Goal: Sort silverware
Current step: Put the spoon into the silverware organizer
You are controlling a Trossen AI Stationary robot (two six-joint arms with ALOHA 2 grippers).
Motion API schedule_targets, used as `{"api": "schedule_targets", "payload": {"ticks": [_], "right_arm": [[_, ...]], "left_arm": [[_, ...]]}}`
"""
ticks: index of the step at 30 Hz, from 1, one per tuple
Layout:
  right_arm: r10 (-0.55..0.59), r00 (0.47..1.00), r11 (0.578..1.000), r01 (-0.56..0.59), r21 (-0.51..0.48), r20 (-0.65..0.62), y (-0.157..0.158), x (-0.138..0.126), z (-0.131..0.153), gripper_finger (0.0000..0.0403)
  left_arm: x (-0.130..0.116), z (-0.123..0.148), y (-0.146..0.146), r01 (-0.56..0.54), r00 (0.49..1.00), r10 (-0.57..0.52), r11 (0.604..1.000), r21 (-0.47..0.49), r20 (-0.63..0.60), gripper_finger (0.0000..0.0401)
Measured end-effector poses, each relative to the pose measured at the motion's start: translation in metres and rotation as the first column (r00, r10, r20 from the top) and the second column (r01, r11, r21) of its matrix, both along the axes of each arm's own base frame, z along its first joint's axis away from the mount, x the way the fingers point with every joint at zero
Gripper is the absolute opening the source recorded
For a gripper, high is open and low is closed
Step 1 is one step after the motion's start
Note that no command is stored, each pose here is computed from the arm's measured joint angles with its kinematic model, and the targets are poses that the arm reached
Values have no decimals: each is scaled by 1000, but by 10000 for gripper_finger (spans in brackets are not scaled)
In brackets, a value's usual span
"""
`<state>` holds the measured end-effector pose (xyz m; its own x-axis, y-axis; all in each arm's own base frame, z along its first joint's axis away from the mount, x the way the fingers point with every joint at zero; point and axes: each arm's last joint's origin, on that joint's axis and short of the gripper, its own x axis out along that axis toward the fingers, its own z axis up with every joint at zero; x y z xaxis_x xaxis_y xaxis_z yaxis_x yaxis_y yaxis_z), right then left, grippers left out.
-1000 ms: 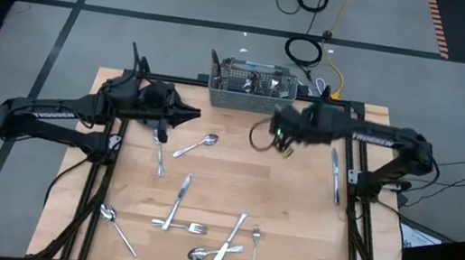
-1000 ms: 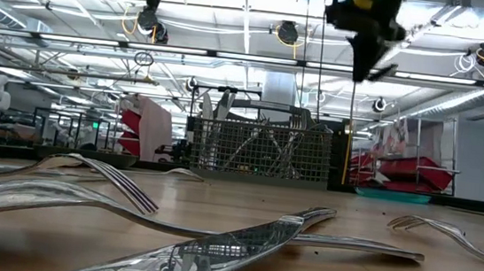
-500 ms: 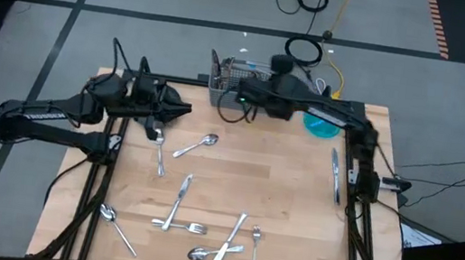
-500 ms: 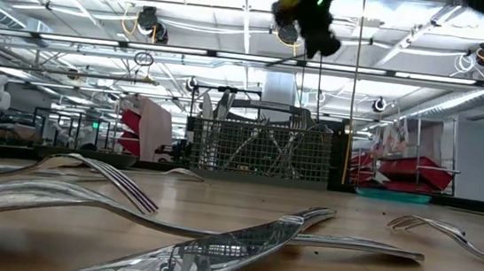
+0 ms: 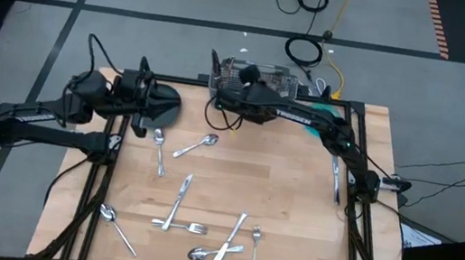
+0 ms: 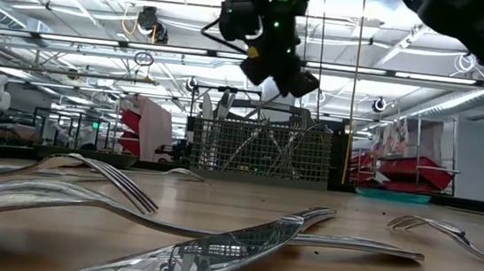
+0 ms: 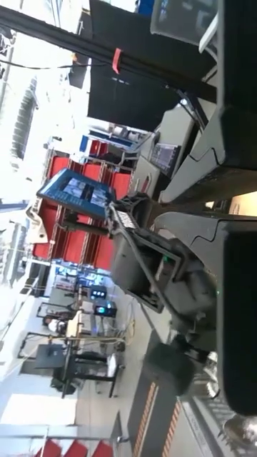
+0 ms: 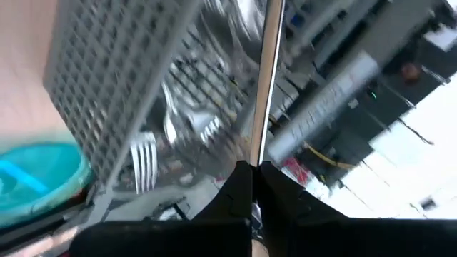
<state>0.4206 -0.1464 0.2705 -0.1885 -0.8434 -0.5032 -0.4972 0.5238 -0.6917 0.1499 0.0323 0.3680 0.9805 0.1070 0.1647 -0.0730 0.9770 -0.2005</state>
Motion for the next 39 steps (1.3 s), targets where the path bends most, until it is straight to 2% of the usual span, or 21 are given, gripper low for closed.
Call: {"api": "schedule_targets", "payload": {"ticks": [3, 10, 14, 19, 24, 27, 31, 34, 39], "right_arm": [[42, 999, 997, -42, 66, -3, -5, 5, -6, 0], [135, 990, 988, -132, 78, -31, -23, 13, -9, 0], [192, 980, 970, -181, 161, -56, -34, 10, -10, 0], [192, 980, 969, -182, 165, -44, -50, 7, -9, 0], [250, 967, 956, -240, 168, -39, -60, 10, -8, 0], [277, 960, 943, -261, 206, -52, -61, 11, -14, 0], [282, 957, 936, -260, 237, -64, -64, 14, -28, 0], [235, 972, 947, -223, 230, -26, -67, 17, -39, 3], [207, 978, 953, -205, 223, 15, -67, 19, -40, 45]], "left_arm": [[-1, 0, 0, -8, 1000, 8, 1000, 4, 2, 35], [-1, 0, 0, -13, 1000, 13, 1000, 4, 1, 35], [-1, 0, 0, -14, 1000, 14, 1000, 8, 1, 35], [-1, 0, 1, -34, 999, 34, 999, 28, -1, 35], [-1, 0, 2, -71, 997, 71, 996, 47, -1, 35], [-1, 0, 2, -87, 996, 87, 995, 45, -1, 35], [-1, 1, 2, -92, 996, 93, 994, 58, -1, 35], [-1, 1, 2, -93, 996, 93, 994, 62, -2, 35], [-1, 0, 2, -93, 996, 93, 994, 61, -2, 35]]}}
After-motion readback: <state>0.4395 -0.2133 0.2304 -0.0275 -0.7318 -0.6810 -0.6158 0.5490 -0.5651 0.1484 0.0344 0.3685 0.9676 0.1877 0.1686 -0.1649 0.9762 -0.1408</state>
